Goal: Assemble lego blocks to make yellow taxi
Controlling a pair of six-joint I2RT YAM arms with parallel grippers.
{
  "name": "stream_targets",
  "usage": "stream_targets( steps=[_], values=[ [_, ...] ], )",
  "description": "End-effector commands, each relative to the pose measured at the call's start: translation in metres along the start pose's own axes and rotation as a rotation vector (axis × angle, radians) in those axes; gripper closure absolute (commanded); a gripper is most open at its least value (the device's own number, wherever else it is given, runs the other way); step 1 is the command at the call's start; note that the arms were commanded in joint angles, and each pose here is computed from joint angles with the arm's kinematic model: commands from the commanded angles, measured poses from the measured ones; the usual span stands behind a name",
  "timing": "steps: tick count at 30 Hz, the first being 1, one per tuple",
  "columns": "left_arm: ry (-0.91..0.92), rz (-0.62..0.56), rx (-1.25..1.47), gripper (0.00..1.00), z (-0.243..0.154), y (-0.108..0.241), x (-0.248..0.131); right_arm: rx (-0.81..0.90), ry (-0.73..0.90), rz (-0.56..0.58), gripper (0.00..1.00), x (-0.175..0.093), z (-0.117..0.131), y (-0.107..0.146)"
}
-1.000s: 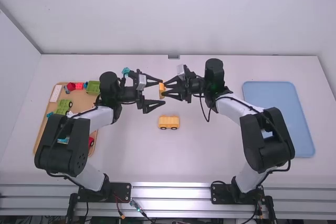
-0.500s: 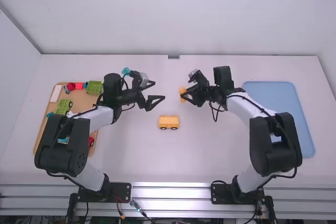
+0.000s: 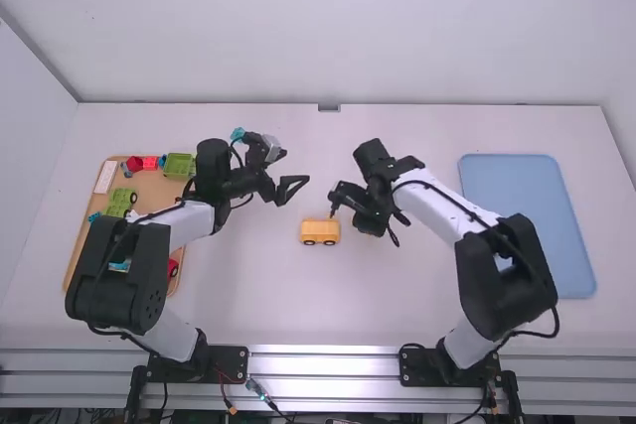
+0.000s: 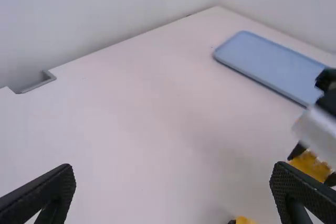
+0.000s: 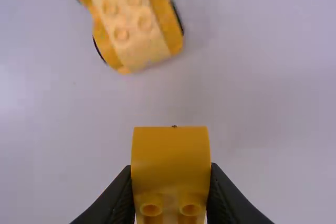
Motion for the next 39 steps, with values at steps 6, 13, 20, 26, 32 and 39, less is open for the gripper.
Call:
stream_targets(
  steps=[6, 13, 20, 26, 32, 39],
  values=[
    [-0.01, -0.002, 0.008, 0.01, 0.002, -0.001, -0.005, -0.108, 0.02, 0.178, 0.99, 0.036, -0.007, 0.006],
    [-0.006, -0.002, 0.007, 0.01, 0.001, -0.001, -0.004, -0.111, 0.02, 0.175, 0.68, 0.05, -0.011, 0.004],
    [-0.009, 0.019, 0.031, 0.01, 0.002, 0.003, -0.005, -0.128, 0.032, 0.161, 0.16, 0.054, -0.013, 0.001],
    [0.0, 0.037, 0.038, 0.01, 0.0, 0.006, -0.004, -0.115, 0.045, 0.158, 0.01, 0.048, -0.016, -0.002],
    [0.117, 0.058, 0.126, 0.01, -0.011, 0.015, -0.004, -0.048, -0.011, -0.031, 0.01, 0.001, -0.015, -0.012],
    [0.317, 0.065, 0.385, 0.01, -0.03, 0.035, -0.011, -0.085, -0.119, -0.383, 0.01, -0.016, -0.013, 0.018]
  ],
)
Point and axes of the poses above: each hand's point on the last joint's axis, 136 mm out from that joint toward the fingers, its own x axis out along the fingers, its own z axis along the line the jaws close on, y = z × x, the point moved 10 cm from there along -x, back along the fingers, and after that the axes turned 4 degrees about x, right-handed, at the moved point
